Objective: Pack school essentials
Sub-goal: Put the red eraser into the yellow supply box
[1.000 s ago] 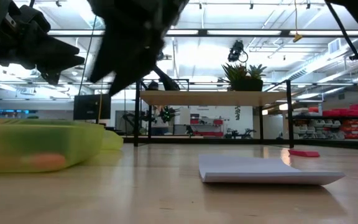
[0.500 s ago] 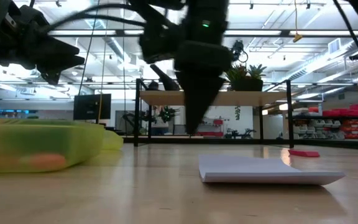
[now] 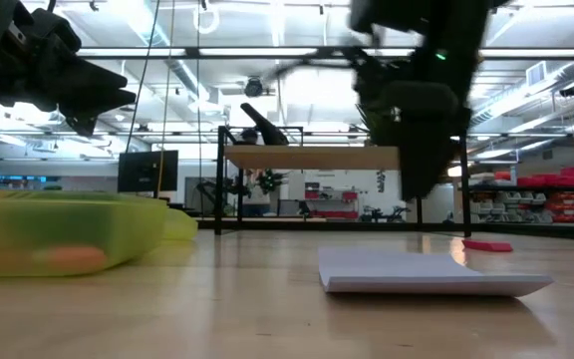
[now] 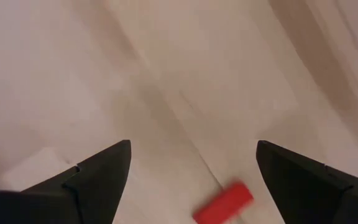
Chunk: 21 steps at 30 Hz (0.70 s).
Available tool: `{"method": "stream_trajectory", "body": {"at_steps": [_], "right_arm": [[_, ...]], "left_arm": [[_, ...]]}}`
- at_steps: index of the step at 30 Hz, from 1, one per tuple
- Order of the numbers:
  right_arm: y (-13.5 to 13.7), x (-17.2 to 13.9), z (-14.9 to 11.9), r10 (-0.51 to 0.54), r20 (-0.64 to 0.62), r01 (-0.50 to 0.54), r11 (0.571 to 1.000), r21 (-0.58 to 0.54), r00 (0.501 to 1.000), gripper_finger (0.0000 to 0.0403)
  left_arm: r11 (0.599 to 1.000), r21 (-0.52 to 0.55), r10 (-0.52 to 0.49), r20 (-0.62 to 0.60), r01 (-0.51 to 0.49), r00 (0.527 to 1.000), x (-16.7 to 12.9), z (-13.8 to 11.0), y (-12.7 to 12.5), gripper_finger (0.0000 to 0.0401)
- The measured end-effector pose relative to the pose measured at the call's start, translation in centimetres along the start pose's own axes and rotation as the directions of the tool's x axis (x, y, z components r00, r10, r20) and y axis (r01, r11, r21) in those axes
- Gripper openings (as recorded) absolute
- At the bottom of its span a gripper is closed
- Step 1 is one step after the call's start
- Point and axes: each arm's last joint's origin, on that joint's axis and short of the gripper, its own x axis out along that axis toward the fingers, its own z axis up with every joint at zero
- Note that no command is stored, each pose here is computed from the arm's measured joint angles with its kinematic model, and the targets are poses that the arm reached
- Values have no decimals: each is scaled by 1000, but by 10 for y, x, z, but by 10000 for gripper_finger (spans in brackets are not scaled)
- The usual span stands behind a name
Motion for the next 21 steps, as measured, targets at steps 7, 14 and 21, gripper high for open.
{"method": "stream_trajectory", "body": {"at_steps": [7, 14, 21], "right_arm": [[-30, 7, -31, -44, -50, 56, 963, 265, 998, 353], [-29, 15, -37, -28, -117, 65, 943, 328, 993, 353], [-28, 18, -38, -19, -138, 67, 933, 353, 990, 353]], "left_arm": [[1000, 0, 0, 0, 0, 1000, 0, 0, 0, 146], [1000, 0, 0, 0, 0, 1000, 0, 0, 0, 153], [1000, 0, 0, 0, 0, 1000, 0, 0, 0, 146]]}}
